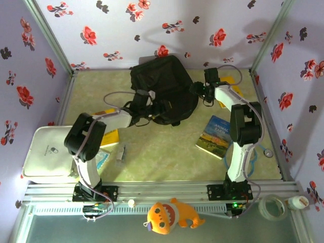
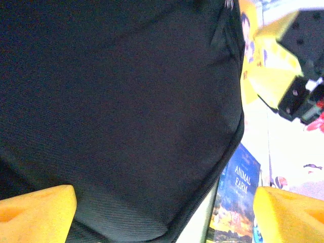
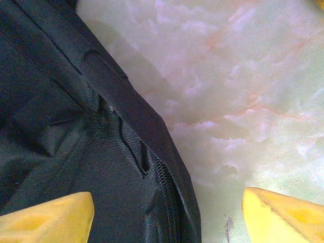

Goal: Pack the student bag

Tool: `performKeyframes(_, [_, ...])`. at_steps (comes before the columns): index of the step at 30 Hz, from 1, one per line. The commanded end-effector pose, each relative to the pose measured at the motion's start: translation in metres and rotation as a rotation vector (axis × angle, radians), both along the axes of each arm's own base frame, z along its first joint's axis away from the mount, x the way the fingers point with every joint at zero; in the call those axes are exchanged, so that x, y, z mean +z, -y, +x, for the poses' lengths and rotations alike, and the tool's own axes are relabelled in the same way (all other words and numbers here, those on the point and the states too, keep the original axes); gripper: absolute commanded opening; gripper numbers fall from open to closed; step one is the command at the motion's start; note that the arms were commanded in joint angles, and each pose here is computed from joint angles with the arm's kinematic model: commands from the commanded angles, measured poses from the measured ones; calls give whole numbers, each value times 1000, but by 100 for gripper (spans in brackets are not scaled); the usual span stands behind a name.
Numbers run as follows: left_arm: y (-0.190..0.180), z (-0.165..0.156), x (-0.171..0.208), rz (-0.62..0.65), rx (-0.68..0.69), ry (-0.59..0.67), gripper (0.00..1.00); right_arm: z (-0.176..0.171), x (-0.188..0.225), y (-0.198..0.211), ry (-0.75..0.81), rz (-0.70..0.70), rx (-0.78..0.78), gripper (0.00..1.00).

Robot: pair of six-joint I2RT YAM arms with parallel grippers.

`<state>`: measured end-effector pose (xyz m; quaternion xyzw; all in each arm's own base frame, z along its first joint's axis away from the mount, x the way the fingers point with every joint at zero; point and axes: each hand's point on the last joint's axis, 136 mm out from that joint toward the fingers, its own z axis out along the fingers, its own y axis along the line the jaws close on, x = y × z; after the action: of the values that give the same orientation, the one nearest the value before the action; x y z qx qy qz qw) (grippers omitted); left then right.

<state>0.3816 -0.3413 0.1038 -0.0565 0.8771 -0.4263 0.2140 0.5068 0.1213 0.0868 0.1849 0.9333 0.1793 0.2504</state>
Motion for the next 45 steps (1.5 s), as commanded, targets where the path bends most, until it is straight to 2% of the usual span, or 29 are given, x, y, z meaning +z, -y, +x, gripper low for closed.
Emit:
performKeyframes(1, [27,6,10,-80,-10,-1,89,-5,-12,-4,-53,-13,42,71])
performKeyframes(3, [26,4,-5,-51,-10,-34,87,-11,-24,-5,-89,-18,48,64])
performKeyframes(9, [0,-1,-40,89,24,-78,87,-47,-44,-15,-165,-59,79,50])
performKeyframes(14, [-30,1,-42,143,49,-75,87,-84,-52,-41,-214,-91,123,46])
performKeyframes(18, [-60,5,-28,173,81,-48,88,-114,-50,-75,-226,-41,122,46])
performKeyframes(22, [-101,6,-15,258,125,-24,89,-148,-43,-138,-226,103,153,47])
performKeyframes(25, [-136,5,-7,337,178,-9,90,-168,-32,-178,-214,149,200,49])
performKeyframes(28, [-172,6,6,422,248,18,90,-167,-11,-179,-164,136,179,57])
performKeyframes(31, [-187,6,27,451,266,70,90,-158,12,-161,-94,111,134,67])
performKeyframes(37, [-168,3,63,407,204,157,90,-134,43,-115,5,75,91,74])
performKeyframes(40, [-140,1,70,365,128,179,90,-113,42,-92,0,89,76,74])
performKeyframes(45, [-89,-1,66,316,16,168,89,-80,34,-80,-32,96,138,68])
